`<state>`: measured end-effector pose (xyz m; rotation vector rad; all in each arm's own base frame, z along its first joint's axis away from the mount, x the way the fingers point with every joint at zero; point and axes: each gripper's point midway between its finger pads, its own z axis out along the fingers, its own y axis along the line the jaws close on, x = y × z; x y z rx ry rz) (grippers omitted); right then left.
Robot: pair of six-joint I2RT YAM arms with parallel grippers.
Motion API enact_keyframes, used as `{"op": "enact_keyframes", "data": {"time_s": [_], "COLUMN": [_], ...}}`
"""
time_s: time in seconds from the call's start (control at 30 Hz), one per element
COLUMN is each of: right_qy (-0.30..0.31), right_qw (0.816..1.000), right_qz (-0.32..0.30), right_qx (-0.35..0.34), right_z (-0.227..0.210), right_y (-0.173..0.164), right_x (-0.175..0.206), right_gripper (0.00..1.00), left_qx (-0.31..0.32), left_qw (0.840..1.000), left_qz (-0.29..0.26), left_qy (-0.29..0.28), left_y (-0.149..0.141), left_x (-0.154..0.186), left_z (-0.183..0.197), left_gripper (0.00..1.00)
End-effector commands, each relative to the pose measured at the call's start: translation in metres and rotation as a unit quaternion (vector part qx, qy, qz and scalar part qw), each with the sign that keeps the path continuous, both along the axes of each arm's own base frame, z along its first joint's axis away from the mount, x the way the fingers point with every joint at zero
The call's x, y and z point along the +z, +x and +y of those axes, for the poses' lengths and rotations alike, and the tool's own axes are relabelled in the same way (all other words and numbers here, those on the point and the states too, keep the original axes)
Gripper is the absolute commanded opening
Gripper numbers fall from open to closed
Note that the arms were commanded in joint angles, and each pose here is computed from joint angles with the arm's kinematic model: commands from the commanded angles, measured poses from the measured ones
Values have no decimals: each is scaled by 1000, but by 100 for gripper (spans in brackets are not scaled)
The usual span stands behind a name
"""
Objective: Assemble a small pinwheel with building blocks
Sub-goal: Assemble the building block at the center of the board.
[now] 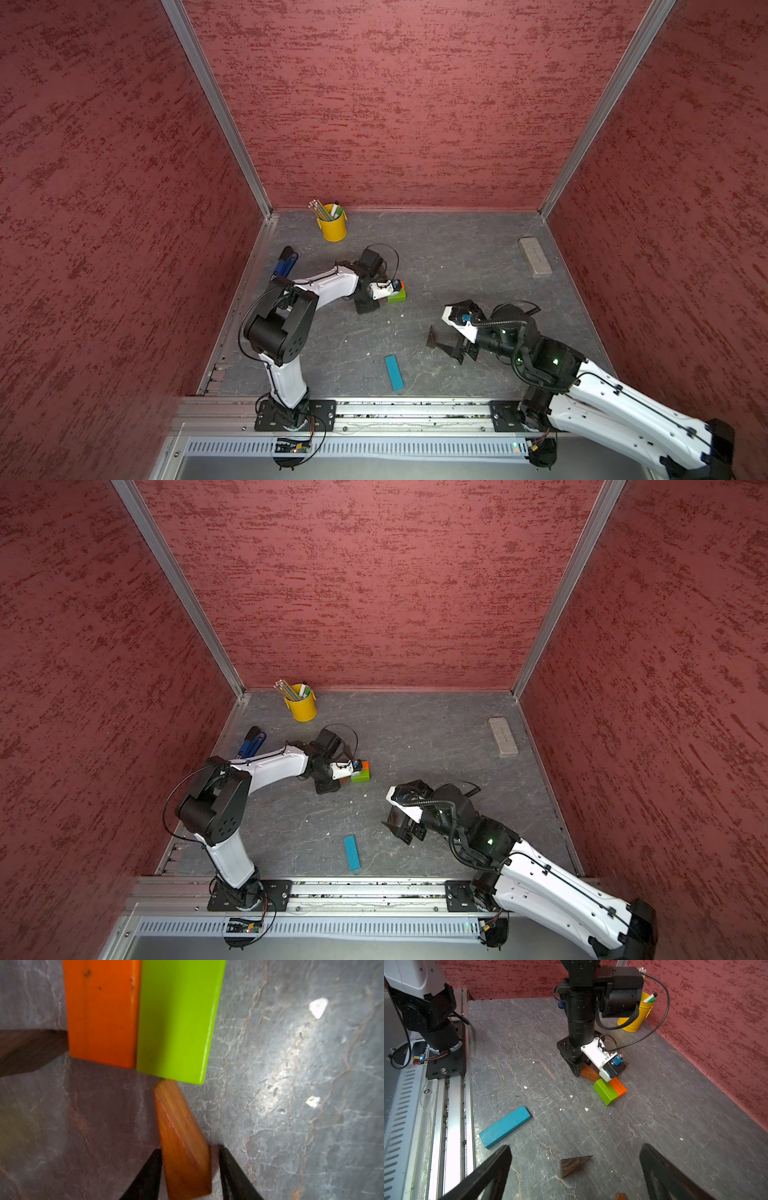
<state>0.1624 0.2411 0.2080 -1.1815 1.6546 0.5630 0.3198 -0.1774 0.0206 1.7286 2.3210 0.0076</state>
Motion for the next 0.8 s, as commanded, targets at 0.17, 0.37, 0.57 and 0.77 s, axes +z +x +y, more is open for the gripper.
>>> {"op": "enact_keyframes", "data": {"time_s": [0.17, 0.37, 0.57, 0.77], "right_qy": [9, 9, 8, 8], "right_qw": [1000, 1000, 1000, 1000], "right_qz": [10, 11, 11, 10], "right_qx": [9, 10, 10, 7], "right_z": [3, 3, 4, 3], "right_y": [-4, -4, -4, -3], "right_x": [-1, -2, -2, -3], "right_gripper": [99, 99, 99, 99], "left_qx": [15, 22, 22, 24], "left_qw": [999, 999, 999, 999], "left_qz": [-32, -37, -37, -41], "left_qy": [8, 2, 4, -1], "left_y": [14, 17, 17, 14], "left_x": [6, 11, 10, 17], "left_z": [7, 8, 8, 10], "left_gripper": [48, 49, 50, 51]}}
